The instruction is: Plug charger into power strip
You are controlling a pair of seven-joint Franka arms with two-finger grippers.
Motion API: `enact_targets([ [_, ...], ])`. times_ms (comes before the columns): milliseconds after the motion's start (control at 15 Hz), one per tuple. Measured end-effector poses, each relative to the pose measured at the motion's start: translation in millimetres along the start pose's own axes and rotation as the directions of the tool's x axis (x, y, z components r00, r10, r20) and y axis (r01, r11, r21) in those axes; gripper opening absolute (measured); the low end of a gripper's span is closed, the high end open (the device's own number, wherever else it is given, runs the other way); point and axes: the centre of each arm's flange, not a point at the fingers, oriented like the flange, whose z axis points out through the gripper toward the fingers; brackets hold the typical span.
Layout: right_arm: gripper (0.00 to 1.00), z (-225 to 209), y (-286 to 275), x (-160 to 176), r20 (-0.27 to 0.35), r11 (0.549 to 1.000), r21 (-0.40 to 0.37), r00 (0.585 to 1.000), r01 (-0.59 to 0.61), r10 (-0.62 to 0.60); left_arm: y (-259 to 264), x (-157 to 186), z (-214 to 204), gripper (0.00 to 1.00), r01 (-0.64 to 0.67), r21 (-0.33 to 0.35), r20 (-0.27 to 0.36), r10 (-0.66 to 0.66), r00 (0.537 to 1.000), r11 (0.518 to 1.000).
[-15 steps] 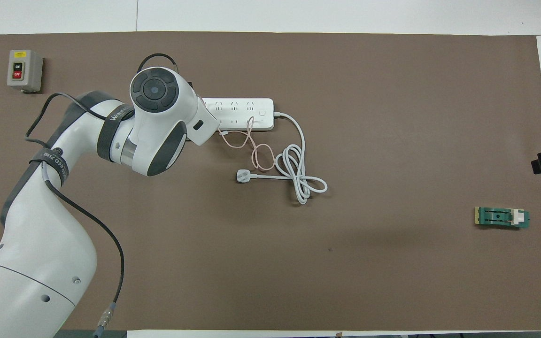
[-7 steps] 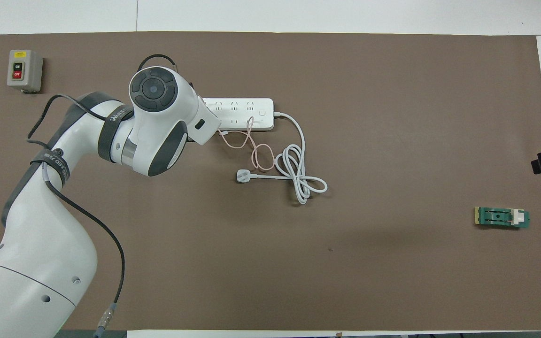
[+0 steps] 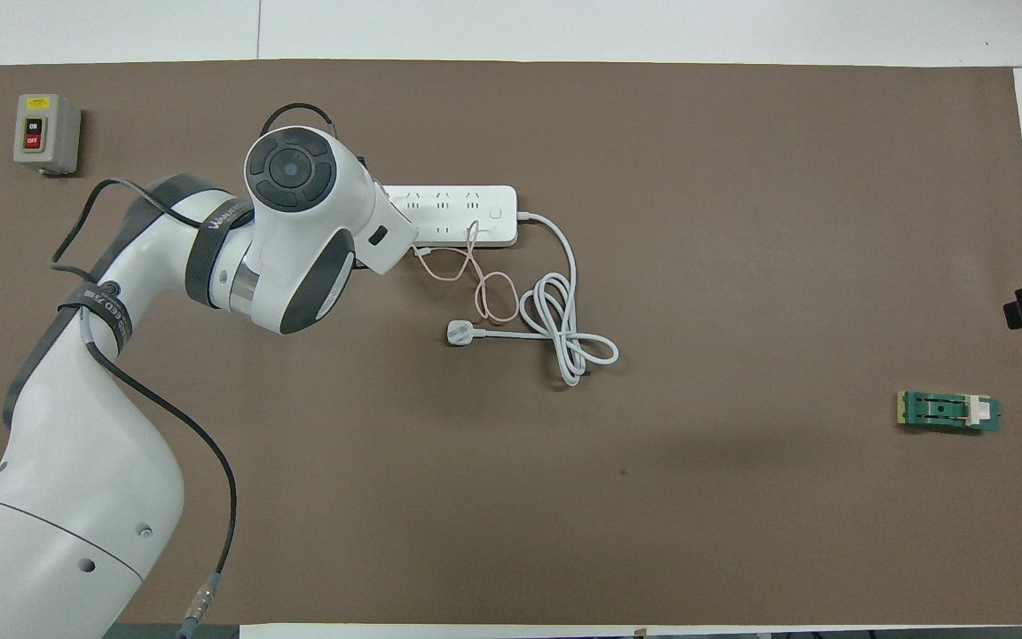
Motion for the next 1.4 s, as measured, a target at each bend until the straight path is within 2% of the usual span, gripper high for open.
enact_targets([
  [1270,1.00,0.0,0.5,-0.1,0.000,1.000,0.000,1.000,-0.001,0.001,5.4,-1.5,4.5,0.02,0.015,-0.027,-0.023,-0.016,1.000,1.000],
  [1403,1.00,0.0,0.5,-0.1,0.000,1.000,0.000,1.000,-0.001,0.001,2.5,-7.4,4.6,0.02,0.027,-0.047,-0.059,-0.029,0.998,0.999],
])
